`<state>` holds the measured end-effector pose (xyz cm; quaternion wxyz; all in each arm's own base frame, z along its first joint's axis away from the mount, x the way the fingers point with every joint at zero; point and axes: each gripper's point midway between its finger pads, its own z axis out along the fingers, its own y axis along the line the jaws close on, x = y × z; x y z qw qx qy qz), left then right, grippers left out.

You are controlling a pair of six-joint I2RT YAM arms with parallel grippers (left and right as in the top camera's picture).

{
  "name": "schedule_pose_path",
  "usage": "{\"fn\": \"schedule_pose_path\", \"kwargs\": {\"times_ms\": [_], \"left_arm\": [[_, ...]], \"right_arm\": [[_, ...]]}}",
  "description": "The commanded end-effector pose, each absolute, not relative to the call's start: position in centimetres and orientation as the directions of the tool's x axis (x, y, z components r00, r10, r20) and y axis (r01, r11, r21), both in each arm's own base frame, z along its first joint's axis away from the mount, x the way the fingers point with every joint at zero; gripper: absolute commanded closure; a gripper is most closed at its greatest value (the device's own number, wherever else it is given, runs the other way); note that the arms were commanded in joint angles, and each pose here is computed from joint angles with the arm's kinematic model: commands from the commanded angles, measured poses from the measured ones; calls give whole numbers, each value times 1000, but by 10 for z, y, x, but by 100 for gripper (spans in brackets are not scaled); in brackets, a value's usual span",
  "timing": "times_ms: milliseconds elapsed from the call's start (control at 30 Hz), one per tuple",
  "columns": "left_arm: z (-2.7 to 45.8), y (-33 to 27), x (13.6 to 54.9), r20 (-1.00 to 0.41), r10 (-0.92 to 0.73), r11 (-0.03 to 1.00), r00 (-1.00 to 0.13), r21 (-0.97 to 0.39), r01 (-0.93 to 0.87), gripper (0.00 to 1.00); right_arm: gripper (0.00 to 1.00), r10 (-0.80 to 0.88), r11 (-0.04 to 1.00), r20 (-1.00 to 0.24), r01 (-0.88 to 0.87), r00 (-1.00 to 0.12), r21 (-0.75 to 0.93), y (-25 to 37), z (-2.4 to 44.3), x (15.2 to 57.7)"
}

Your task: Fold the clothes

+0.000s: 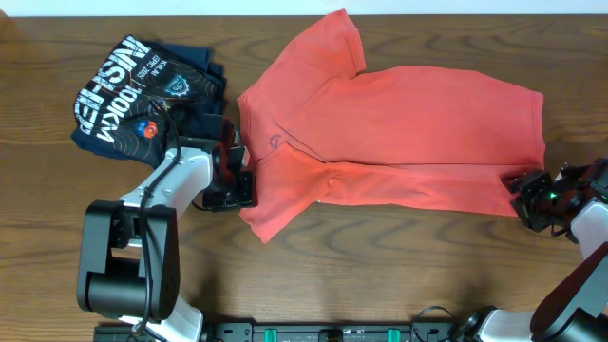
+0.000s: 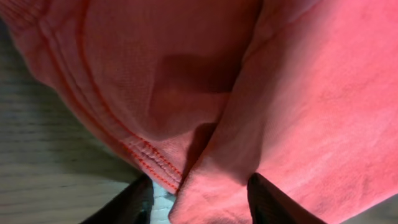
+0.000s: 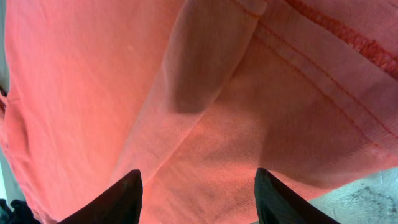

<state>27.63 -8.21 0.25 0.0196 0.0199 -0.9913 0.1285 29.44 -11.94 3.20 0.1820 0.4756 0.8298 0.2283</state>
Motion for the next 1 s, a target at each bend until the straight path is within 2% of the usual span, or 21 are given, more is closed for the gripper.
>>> {"fn": "schedule_pose_path", "kwargs": {"times_ms": [0,100,200,233,333,367,400,467,567,667,700,733,967], "left_arm": [[1,-84,272,59,-29,963,-998,-264,-44,58],[2,-86,269,74,-29,958,-997,-281,-49,74],[4,-93,265,92,-27,946,-995,-319,-55,86],[5,-94,264,98,-27,943,-995,-327,-57,87],[5,-94,261,111,-27,944,-993,-325,-62,87],[5,-94,260,113,-27,944,-993,-324,-62,76],[5,-94,260,113,-27,944,-993,-323,-62,69],[5,-94,260,113,-27,944,-993,-323,-62,65],[5,-93,259,121,-27,945,-992,-322,-64,66],[6,-93,254,138,-27,945,-990,-318,-70,81],[6,-93,253,146,-27,946,-989,-317,-73,89],[6,-92,250,158,-28,946,-987,-314,-77,92],[7,-91,242,190,-28,948,-981,-307,-87,87]], "right_arm": [[44,862,462,-91,699,-499,546,-119,31,296],[44,862,461,-88,700,-499,545,-119,31,295],[44,862,461,-89,700,-499,545,-119,31,295],[44,862,461,-89,700,-499,545,-119,31,295],[44,862,461,-89,700,-499,545,-119,31,295],[44,862,461,-89,700,-499,545,-119,31,295],[44,862,461,-89,700,-499,545,-119,31,295],[44,862,461,-89,700,-499,545,-119,31,295],[44,862,461,-89,700,-499,545,-119,31,295],[44,862,461,-89,700,-499,545,-119,31,295],[44,862,461,-89,700,-499,545,-119,31,295],[44,862,462,-90,700,-498,544,-119,31,295],[44,864,464,-96,709,-494,531,-121,29,294]]}}
